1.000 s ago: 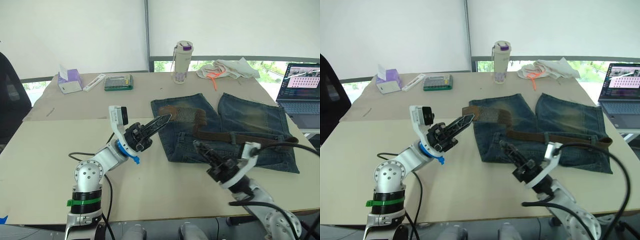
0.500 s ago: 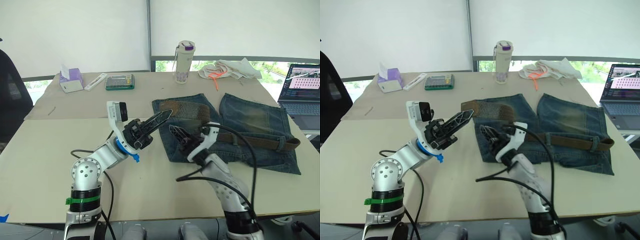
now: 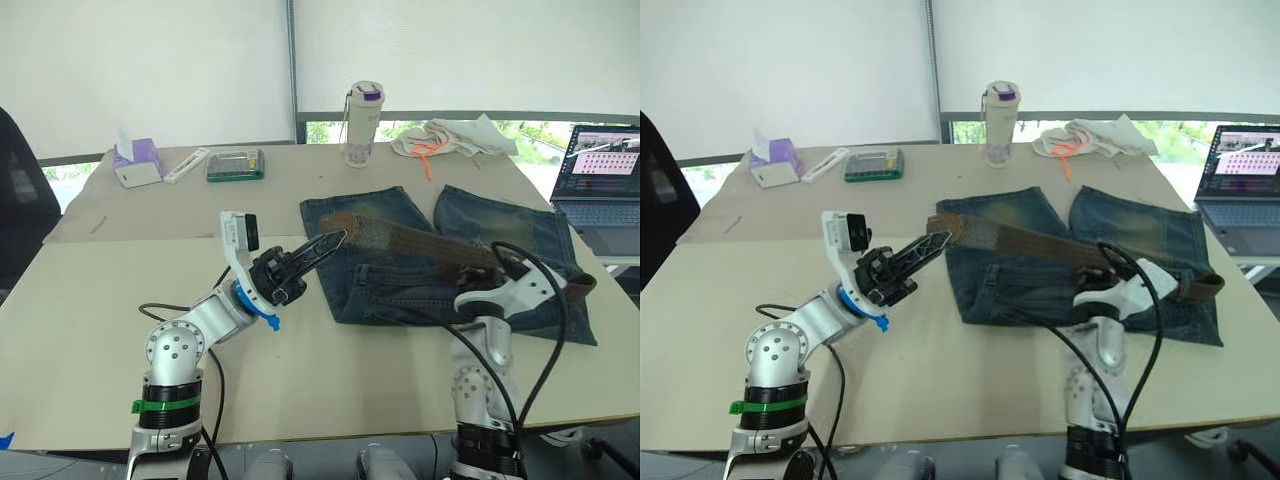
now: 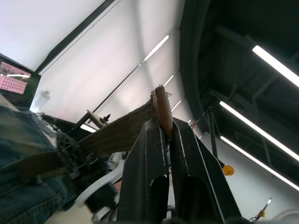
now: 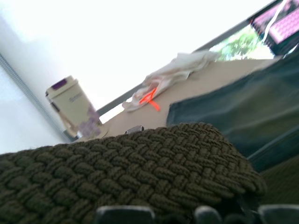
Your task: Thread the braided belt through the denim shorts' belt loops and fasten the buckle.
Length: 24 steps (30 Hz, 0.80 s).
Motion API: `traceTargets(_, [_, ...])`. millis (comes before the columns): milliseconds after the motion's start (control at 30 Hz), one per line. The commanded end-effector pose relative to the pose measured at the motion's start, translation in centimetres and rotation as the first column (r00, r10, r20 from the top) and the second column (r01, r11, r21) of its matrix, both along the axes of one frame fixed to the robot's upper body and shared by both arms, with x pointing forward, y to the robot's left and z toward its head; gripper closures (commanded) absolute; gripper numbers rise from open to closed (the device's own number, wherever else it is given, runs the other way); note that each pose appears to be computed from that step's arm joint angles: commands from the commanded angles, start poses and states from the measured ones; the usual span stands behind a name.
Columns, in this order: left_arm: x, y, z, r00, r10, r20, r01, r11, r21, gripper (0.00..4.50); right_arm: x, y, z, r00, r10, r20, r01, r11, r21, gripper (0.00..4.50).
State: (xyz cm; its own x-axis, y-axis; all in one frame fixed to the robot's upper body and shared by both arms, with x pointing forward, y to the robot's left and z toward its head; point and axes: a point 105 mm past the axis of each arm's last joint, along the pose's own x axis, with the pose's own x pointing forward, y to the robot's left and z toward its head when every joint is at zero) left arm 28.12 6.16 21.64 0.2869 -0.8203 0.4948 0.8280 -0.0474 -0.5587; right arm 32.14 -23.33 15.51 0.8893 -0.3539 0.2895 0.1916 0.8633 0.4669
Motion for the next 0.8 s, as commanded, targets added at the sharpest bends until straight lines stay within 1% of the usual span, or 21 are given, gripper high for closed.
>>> traceTargets(33, [1.4,0.3,-1.2,0.996,0.085,-0.013,-0.084,0.995,0.043,4.5,-1.7,-1.8,2.2,0.997,-0.043,0.066,0.047,0.997,-0.062,3.14])
traceTargets(133, [2.7,-0.9,-3.6,0.989,0.144,-0.031,-0.137,0.977,0.164,4.5,-2.2,-2.3,1.5,0.999,0.045,-0.018,-0.047,0.986,-0.157,3.14])
traceTargets(200, [3.0,-1.5,-4.5,0.987,0.156,-0.034,-0.145,0.967,0.211,4.5,-2.3,-2.2,1.0,0.992,0.107,-0.07,-0.119,0.972,-0.204,3.14])
traceTargets(233, [3.1,-2.0,-5.1,0.988,0.153,-0.029,-0.141,0.959,0.244,4.5,-2.4,-2.3,1.0,0.983,0.149,-0.104,-0.171,0.955,-0.244,3.14])
traceTargets(300, [3.1,-2.5,-5.7,0.989,0.148,-0.02,-0.137,0.951,0.278,4.5,-2.5,-2.4,1.0,0.97,0.195,-0.144,-0.229,0.932,-0.281,3.14])
traceTargets(333, [3.2,-2.9,-6.2,0.989,0.149,-0.02,-0.136,0.943,0.304,4.5,-2.7,-2.8,1.1,0.959,0.211,-0.191,-0.268,0.899,-0.348,3.14])
traceTargets(367, [3.3,-3.1,-6.5,0.988,0.151,-0.019,-0.137,0.937,0.32,4.5,-2.9,-3.7,1.3,0.954,0.192,-0.229,-0.272,0.875,-0.4,3.14])
traceTargets(433, [3.3,-3.4,-6.8,0.989,0.148,-0.021,-0.133,0.934,0.331,4.5,-3.4,-5.6,1.3,0.942,0.156,-0.296,-0.28,0.853,-0.44,3.14])
traceTargets(500, [3.0,-3.6,-6.9,0.991,0.133,-0.017,-0.12,0.935,0.334,4.5,-3.9,-6.1,1.1,0.915,0.177,-0.363,-0.343,0.815,-0.467,3.14])
traceTargets(533, [2.9,-3.7,-7.0,0.992,0.127,-0.016,-0.114,0.933,0.341,4.5,-4.3,-5.8,0.6,0.878,0.209,-0.431,-0.42,0.77,-0.481,3.14])
traceTargets(567, [2.9,-3.8,-7.2,0.992,0.125,-0.019,-0.111,0.931,0.347,4.5,-4.8,-5.5,-0.1,0.831,0.244,-0.5,-0.495,0.733,-0.466,3.14])
traceTargets(633, [3.0,-3.9,-7.4,0.992,0.125,-0.024,-0.109,0.929,0.354,4.5,-6.1,-4.5,-1.6,0.727,0.322,-0.606,-0.627,0.672,-0.395,3.14])
traceTargets(700, [3.0,-3.9,-7.5,0.992,0.126,-0.025,-0.108,0.926,0.36,4.5,-7.2,-4.0,-2.8,0.641,0.357,-0.68,-0.702,0.631,-0.331,3.14])
traceTargets(733, [3.1,-3.9,-7.6,0.992,0.126,-0.027,-0.108,0.926,0.363,4.5,-7.9,-3.6,-3.4,0.586,0.384,-0.714,-0.746,0.601,-0.288,3.14])
traceTargets(800, [3.2,-3.9,-7.7,0.991,0.127,-0.03,-0.108,0.924,0.367,4.5,-9.1,-2.5,-4.0,0.498,0.435,-0.75,-0.813,0.535,-0.23,3.14])
